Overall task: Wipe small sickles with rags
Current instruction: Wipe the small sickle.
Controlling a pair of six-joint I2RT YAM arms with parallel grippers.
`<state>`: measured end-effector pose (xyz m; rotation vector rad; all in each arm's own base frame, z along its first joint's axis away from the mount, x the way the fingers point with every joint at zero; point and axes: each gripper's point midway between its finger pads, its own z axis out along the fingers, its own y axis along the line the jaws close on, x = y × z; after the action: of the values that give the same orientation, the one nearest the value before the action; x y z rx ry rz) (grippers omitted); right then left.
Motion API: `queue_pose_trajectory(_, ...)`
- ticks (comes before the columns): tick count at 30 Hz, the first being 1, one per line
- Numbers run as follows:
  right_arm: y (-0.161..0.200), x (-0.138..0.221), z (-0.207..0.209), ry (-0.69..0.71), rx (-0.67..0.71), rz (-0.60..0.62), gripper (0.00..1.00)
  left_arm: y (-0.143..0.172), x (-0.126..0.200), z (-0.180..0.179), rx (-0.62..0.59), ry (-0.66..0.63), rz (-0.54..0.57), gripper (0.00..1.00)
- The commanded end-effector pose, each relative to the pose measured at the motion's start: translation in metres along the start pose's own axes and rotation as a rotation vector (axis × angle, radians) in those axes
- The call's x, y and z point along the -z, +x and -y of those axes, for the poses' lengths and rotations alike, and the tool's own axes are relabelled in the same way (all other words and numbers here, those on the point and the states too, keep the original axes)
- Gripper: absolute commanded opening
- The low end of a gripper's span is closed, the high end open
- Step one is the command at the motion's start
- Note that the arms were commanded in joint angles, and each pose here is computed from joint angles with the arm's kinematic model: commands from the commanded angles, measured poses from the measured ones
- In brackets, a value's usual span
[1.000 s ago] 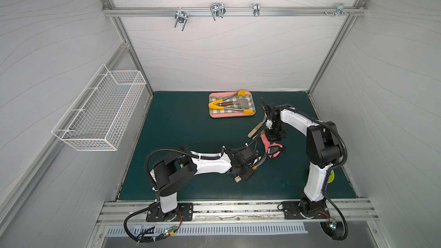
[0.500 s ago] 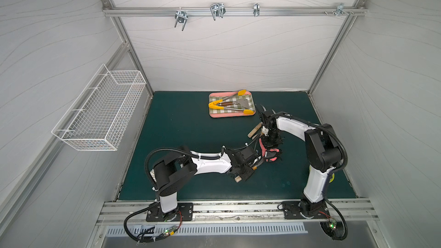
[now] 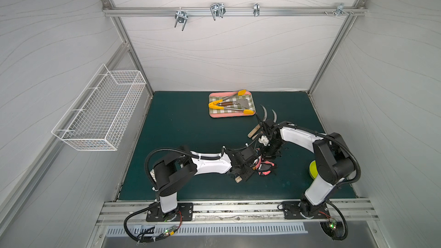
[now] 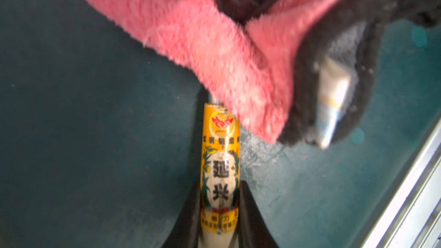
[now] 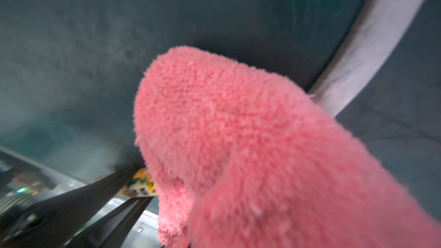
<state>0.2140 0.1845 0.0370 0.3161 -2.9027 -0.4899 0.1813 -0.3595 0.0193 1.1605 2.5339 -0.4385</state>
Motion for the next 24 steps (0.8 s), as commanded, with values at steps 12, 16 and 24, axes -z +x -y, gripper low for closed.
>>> queue_pose_trajectory(12, -0.079, 0.077, 0.043, 0.163, -0.019, 0.162, 0.06, 0.0, -0.012, 0.003, 0.028, 0.002, 0.035, 0.0)
queue_pose_trajectory(16, -0.087, 0.044, 0.057, 0.205, -0.025, 0.077, 0.05, 0.001, -0.013, 0.003, 0.032, 0.001, 0.034, 0.0)
queue_pose_trajectory(24, -0.072, 0.003, 0.08, 0.269, -0.051, -0.041, 0.05, -0.001, -0.014, 0.002, 0.032, -0.01, 0.033, 0.0)
